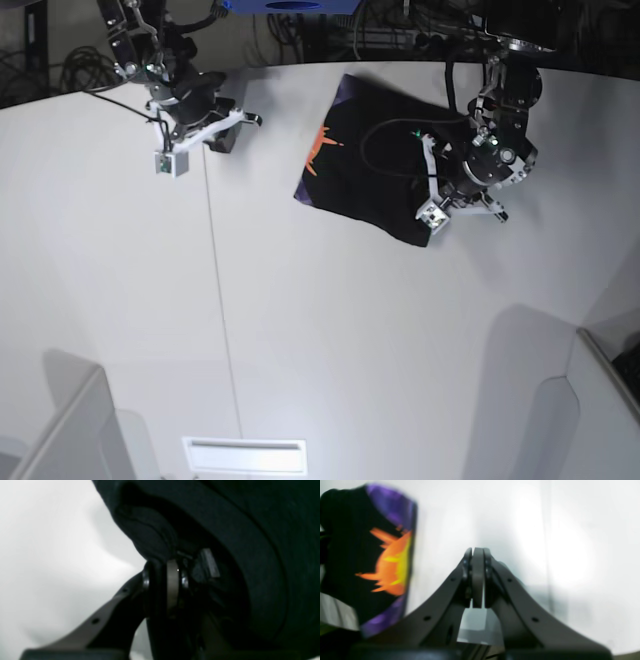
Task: Fold the T-shirt properly
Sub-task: 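Drag the folded shirt with the left gripper to square it on the table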
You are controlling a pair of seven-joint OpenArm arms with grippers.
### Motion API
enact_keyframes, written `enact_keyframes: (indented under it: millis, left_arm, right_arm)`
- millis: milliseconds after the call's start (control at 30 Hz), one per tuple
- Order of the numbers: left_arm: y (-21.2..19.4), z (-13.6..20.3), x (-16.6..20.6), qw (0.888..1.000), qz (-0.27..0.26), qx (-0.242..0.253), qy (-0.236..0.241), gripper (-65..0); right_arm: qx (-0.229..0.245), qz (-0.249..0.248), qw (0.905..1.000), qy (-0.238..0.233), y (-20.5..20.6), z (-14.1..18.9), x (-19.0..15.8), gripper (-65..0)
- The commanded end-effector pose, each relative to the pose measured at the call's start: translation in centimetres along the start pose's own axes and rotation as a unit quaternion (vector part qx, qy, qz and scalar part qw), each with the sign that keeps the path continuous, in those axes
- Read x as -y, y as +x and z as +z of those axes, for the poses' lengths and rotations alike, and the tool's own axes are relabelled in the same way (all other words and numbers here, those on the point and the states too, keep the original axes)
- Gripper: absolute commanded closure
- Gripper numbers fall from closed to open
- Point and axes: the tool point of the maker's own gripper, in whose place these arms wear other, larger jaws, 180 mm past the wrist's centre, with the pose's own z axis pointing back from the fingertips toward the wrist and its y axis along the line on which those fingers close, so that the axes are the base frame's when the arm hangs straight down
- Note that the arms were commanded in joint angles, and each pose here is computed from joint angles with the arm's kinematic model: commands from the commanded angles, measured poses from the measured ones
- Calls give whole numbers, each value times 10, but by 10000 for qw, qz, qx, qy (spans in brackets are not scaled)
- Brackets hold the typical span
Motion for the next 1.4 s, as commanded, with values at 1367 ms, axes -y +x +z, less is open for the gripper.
enact_keyframes:
  millis: [1367]
  left_arm:
    - [130,-32,55,8971,-4140,1028,-1153,0]
  right_arm:
    - [555,-708,9906,-1035,-23,1,6,0]
